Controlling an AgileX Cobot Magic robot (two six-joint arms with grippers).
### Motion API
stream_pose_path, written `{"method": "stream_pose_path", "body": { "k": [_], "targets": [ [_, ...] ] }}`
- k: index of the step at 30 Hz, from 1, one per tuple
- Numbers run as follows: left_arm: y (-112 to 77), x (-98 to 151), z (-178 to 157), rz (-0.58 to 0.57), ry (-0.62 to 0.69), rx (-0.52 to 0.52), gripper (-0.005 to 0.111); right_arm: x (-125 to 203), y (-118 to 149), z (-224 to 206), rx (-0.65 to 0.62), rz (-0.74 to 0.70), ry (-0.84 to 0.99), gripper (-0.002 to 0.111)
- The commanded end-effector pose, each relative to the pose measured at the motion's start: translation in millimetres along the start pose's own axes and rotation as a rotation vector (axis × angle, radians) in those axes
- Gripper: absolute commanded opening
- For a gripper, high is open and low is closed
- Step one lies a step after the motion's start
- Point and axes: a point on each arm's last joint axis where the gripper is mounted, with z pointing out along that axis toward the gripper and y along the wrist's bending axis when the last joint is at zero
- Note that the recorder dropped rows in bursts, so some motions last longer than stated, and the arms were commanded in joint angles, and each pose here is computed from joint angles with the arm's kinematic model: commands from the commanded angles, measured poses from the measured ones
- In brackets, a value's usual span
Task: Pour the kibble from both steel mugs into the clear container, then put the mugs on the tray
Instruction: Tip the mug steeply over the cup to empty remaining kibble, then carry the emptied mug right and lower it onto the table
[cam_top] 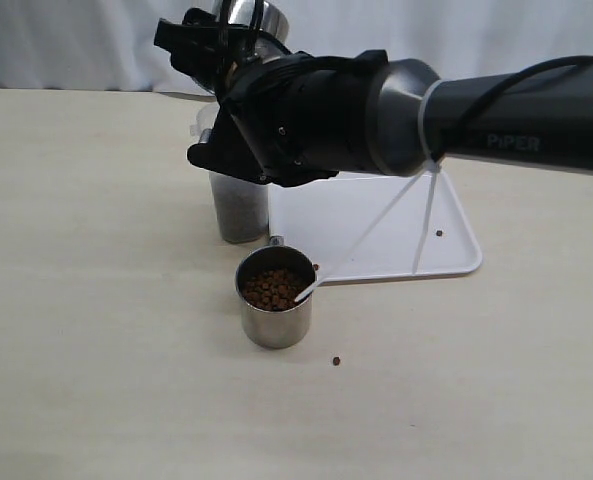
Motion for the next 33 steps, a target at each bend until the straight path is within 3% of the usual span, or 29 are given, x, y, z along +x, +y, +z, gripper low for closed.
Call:
{"method": "stream_pose_path", "body": {
  "k": [1,9,13,21,26,33],
  "targets": [
    [0.0,0.0,-0.1,-0.007,-0.009,-0.001,0.000,3.1,-3.7,-3.2,0.019,-0.025,0.006,0.005],
    [0.0,0.0,-0.1,-0.007,-0.009,-0.001,0.000,4.1,-2.8,-3.2,0.008,-0.101,0.018,0.005],
    [0.0,0.0,-0.1,-0.007,-0.009,-0.001,0.000,4.1,-2.8,-3.2,0.009,-0.052,0.017,0.005],
    [0.0,0.0,-0.1,-0.007,-0.009,-0.001,0.000,15.2,7.3,-4.5,-0.043,0.759,0.172,0.005],
    [0.0,0.0,-0.1,-0.007,-0.009,-0.001,0.000,21.4,12.9,-6.4,-0.043,1.012,0.275,0.005],
    [0.0,0.0,-0.1,-0.007,-0.009,-0.001,0.000,38.2,35.1,-5.2,-0.045,1.486,0.451,0.005]
  ]
}}
